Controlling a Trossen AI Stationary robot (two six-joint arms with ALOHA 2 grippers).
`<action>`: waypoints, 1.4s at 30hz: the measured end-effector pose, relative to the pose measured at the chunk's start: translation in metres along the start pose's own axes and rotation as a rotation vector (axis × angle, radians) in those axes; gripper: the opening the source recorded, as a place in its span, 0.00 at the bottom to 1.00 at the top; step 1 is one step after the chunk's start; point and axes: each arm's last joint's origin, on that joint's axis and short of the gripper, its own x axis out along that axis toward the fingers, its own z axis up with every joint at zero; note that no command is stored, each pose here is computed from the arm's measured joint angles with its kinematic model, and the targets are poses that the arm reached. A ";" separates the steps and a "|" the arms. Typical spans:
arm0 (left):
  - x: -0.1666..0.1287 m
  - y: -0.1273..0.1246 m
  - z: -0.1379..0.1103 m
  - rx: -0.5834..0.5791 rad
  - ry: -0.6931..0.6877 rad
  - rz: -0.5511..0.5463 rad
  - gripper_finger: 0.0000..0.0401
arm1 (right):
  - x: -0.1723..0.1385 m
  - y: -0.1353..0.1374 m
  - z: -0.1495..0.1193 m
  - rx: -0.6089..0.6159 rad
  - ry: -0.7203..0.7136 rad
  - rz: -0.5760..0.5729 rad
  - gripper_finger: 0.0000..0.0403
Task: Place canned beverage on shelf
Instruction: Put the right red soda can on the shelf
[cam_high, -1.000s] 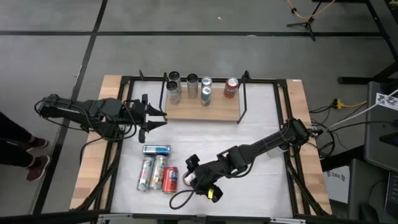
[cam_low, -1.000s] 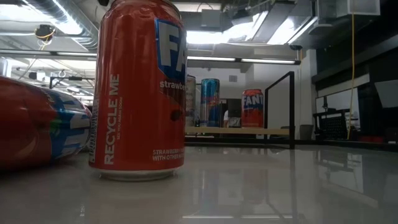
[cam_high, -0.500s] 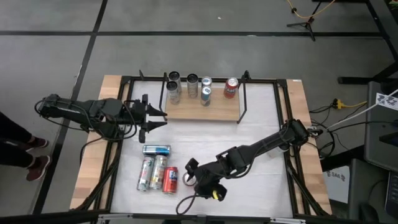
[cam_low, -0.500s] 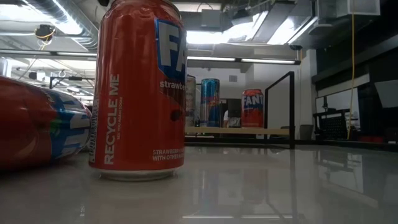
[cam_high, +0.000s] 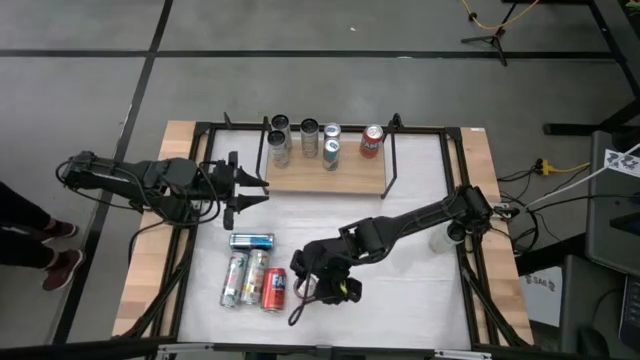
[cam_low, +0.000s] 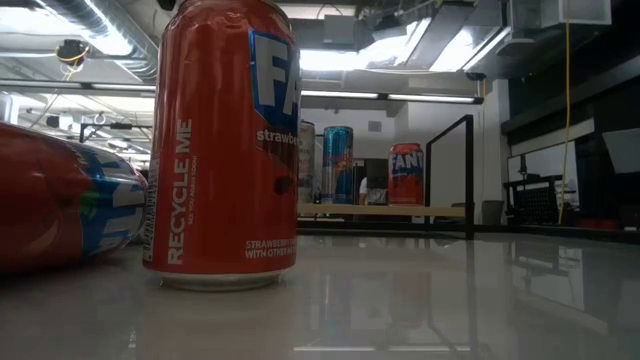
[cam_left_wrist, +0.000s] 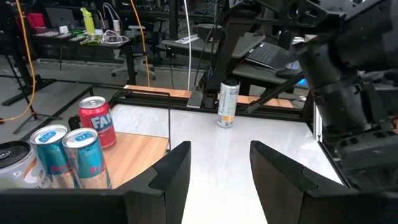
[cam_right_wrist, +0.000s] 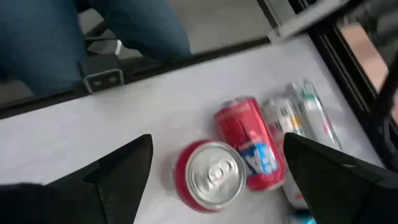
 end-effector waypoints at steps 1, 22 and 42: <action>0.000 0.000 0.000 0.001 0.002 0.001 0.39 | -0.001 -0.002 -0.002 -0.017 -0.013 0.010 0.88; 0.000 0.000 0.000 -0.003 0.000 0.001 0.39 | 0.043 -0.019 -0.048 -0.125 -0.044 0.116 0.88; 0.000 0.000 0.000 -0.002 0.002 0.001 0.39 | 0.076 -0.013 -0.072 -0.068 0.045 0.183 0.88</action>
